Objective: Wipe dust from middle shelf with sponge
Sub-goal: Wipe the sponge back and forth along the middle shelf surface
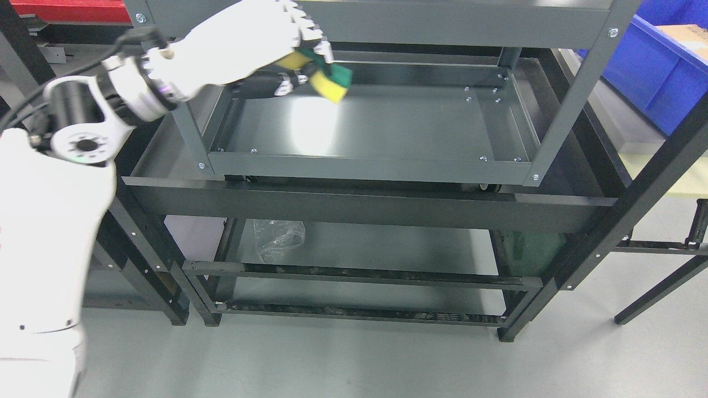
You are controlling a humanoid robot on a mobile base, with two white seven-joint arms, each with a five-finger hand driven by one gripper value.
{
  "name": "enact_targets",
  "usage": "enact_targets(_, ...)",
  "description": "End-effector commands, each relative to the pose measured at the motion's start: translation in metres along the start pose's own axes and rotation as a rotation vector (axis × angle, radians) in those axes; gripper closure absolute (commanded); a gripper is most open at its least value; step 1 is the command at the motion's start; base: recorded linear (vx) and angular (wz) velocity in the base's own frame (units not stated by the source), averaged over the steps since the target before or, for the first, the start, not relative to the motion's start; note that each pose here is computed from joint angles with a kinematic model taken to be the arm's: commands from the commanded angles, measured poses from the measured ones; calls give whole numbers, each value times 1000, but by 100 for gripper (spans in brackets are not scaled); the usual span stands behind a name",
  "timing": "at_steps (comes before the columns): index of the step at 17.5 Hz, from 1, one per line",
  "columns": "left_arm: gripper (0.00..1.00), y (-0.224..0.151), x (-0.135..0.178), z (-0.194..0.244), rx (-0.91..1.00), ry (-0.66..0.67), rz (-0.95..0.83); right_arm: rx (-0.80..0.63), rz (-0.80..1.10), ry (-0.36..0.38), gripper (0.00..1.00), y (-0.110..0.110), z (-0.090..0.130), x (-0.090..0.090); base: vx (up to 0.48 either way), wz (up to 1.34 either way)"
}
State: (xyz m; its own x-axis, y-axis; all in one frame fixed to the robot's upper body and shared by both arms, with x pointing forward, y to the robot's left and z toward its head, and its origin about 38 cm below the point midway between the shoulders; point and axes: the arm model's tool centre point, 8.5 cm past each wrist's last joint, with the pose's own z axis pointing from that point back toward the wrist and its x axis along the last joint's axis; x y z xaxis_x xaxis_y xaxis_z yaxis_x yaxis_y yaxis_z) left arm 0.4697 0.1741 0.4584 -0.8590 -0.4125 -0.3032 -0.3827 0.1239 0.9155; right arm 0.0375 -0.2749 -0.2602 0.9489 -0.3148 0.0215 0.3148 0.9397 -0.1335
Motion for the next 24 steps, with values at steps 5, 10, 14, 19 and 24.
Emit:
enact_targets(5,99,-41,132,-176,-37,-326,14,-14,-3,-22,0,-10,0,10,0,0)
enact_targets(10,99,-45,137,-179,-27,-319,33,-14,-3,-22,0,-10,0,10,0,0)
enact_targets(14,99,-82,161,-166,-36,-367,211,-14,-3,-22,0,-10,0,10,0,0)
enact_targets(19,98,-189,188,-94,59,-185,713,-14,-3,-22,0,-10,0,10,0,0)
enact_targets(24,98,-201,92,10,547,328,1098,-14,-3,-22,0,-10,0,10,0,0)
